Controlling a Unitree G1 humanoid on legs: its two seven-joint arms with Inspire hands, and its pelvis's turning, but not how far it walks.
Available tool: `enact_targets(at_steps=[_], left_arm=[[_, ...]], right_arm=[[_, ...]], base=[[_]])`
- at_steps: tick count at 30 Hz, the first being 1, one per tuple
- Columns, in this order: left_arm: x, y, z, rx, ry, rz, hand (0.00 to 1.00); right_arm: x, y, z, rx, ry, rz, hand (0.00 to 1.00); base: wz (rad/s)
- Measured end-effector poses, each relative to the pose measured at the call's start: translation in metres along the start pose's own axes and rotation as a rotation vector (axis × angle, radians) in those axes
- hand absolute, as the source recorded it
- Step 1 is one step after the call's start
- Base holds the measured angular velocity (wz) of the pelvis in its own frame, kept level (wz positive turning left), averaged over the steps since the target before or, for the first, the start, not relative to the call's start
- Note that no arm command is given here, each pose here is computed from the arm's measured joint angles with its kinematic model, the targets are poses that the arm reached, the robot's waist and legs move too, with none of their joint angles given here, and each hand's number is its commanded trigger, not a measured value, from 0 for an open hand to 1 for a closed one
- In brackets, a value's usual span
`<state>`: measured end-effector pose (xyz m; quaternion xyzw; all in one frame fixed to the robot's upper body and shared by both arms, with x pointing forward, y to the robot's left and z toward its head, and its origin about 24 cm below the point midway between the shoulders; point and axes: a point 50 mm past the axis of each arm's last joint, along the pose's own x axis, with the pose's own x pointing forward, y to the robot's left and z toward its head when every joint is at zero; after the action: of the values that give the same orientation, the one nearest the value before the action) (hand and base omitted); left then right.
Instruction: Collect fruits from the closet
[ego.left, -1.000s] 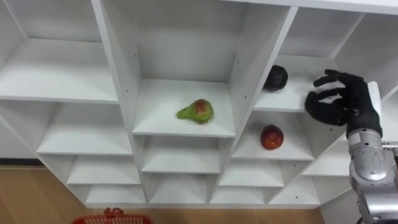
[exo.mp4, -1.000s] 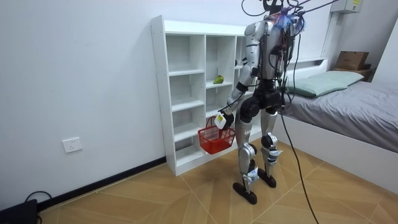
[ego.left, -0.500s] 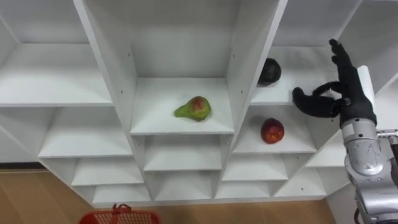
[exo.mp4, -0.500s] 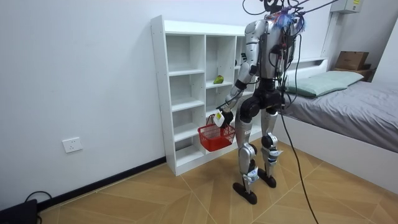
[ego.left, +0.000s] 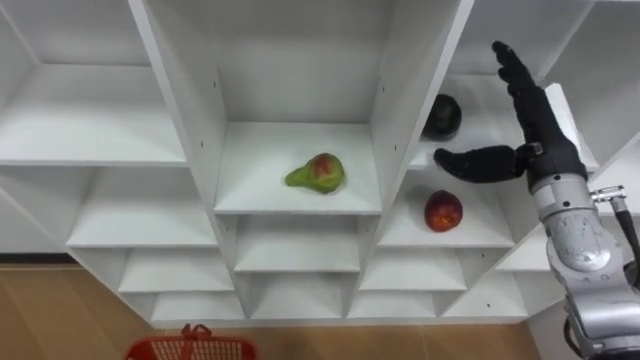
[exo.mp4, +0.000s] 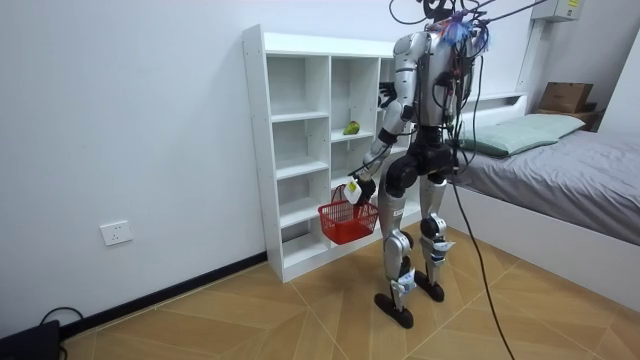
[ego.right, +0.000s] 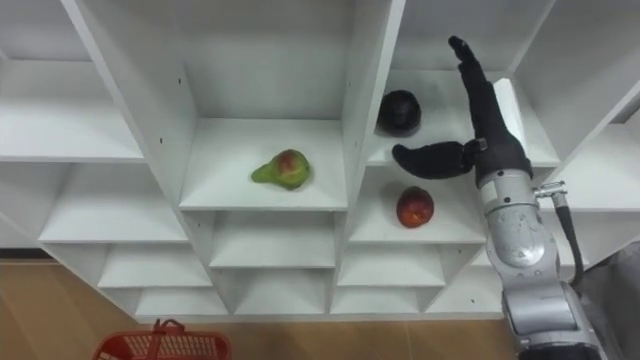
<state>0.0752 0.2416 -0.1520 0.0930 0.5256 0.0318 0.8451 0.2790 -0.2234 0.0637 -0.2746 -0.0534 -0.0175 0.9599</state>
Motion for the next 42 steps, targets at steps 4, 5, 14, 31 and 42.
enact_targets(at_steps=[4, 5, 14, 31, 42], left_arm=[[0.0, 0.0, 0.003, 0.003, -0.011, -0.001, 1.0], [0.0, 0.0, 0.003, 0.004, -0.012, -0.002, 1.0], [0.001, 0.0, 0.005, 0.006, -0.017, -0.007, 1.0], [0.0, 0.002, 0.003, -0.003, 0.001, -0.019, 1.0], [0.0, 0.002, 0.002, -0.021, 0.006, -0.017, 1.0]], right_arm=[[0.001, 0.002, 0.004, -0.006, -0.003, 0.023, 0.0], [0.001, 0.002, 0.004, -0.006, -0.003, 0.026, 0.0], [0.001, 0.003, 0.004, -0.008, 0.001, 0.037, 0.0], [0.015, -0.007, 0.002, 0.009, 0.057, 0.022, 0.0], [0.032, -0.01, -0.003, 0.01, 0.102, 0.081, 0.0]], base=[[0.0], [0.0], [-0.01], [0.02], [0.0]])
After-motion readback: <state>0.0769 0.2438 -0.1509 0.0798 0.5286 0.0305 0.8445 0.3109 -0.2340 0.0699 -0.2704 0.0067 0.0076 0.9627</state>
